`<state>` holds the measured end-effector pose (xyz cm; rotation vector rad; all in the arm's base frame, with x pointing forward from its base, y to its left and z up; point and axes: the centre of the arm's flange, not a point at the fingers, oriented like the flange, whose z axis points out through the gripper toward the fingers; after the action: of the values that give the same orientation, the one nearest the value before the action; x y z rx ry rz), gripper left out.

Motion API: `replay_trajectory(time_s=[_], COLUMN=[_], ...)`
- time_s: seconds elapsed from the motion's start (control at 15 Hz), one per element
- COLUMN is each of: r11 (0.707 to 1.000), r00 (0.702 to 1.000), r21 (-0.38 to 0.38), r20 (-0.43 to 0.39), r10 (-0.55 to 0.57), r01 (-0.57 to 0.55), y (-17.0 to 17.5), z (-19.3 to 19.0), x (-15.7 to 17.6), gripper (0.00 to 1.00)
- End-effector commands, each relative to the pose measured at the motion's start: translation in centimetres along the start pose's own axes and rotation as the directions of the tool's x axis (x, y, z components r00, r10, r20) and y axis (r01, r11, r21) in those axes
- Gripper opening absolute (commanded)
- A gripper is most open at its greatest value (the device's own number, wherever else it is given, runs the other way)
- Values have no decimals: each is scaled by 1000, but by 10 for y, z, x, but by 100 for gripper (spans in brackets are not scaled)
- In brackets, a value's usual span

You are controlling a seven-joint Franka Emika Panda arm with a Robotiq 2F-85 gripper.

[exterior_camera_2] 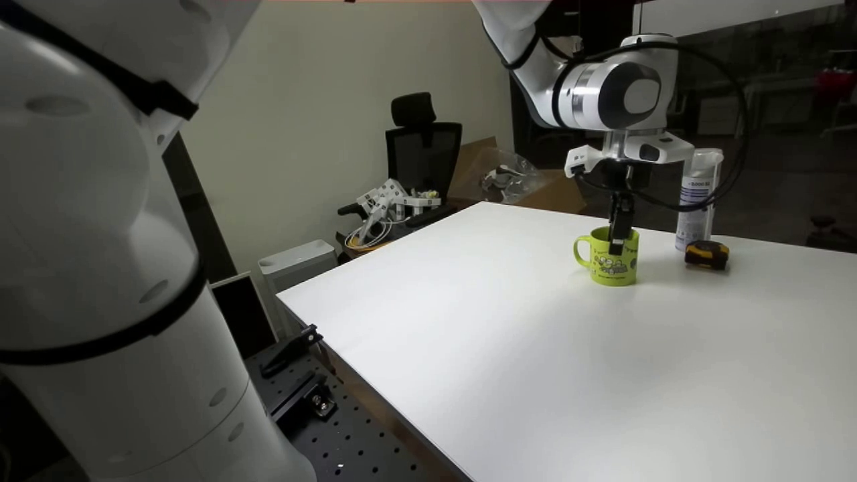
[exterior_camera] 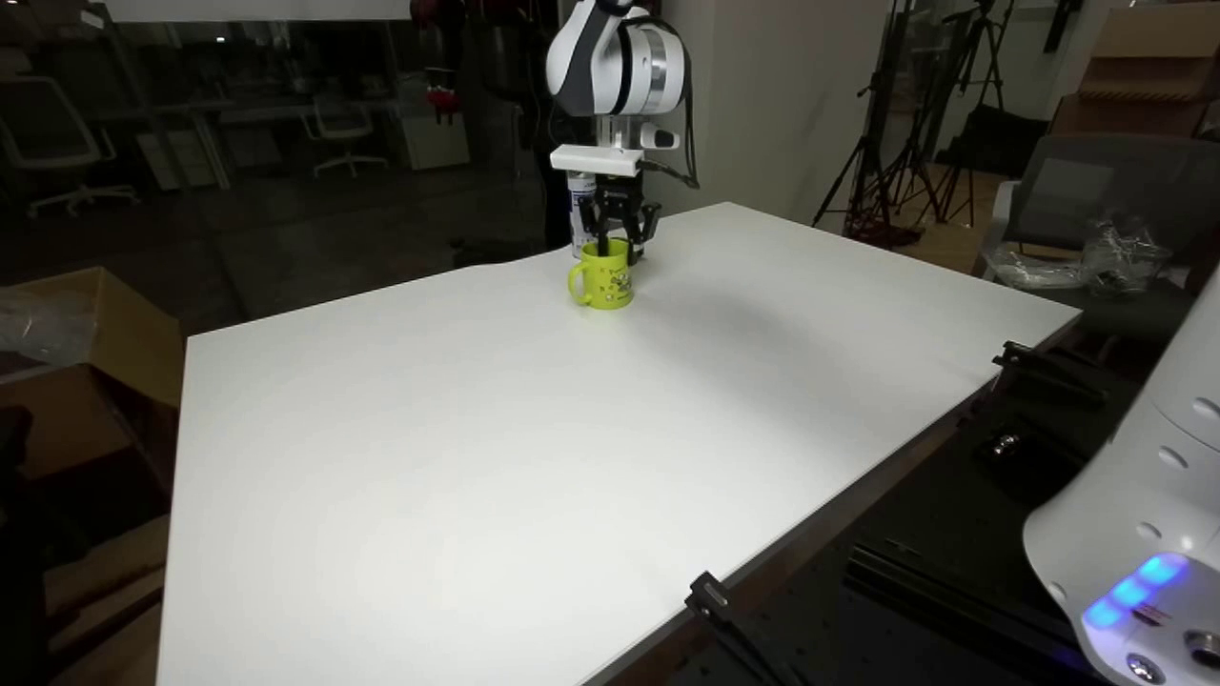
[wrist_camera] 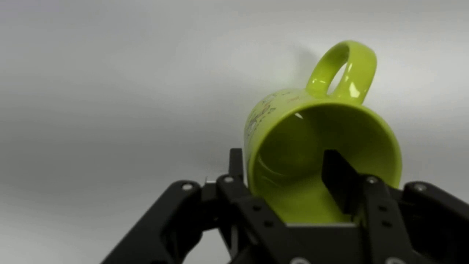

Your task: Move the mug backwards then forwards.

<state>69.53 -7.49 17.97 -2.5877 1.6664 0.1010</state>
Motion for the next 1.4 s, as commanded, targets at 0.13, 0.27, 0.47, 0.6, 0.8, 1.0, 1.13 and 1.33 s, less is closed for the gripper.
replay_trajectory(time_s=[0.13, 0.27, 0.47, 0.6, 0.8, 1.0, 1.13, 1.33], r11=[1000, 998, 995, 991, 984, 953, 923, 852], r00=[999, 998, 996, 993, 987, 952, 920, 837], r21=[28, 36, 69, 106, 89, 9, -51, -65], r20=[-31, -48, -64, -94, -56, 44, 120, 236], r10=[-9, -43, -66, -67, -148, -304, -374, -493], r01=[10, 45, 71, 77, 152, 304, 382, 520], y=[-8, -8, -22, -22, -17, -3, 13, 35], z=[-34, -45, -39, -47, -51, -51, -54, -65], x=[-34, -51, -43, -54, -60, -80, -93, -103], gripper=[99, 100, 100, 100, 100, 100, 100, 100])
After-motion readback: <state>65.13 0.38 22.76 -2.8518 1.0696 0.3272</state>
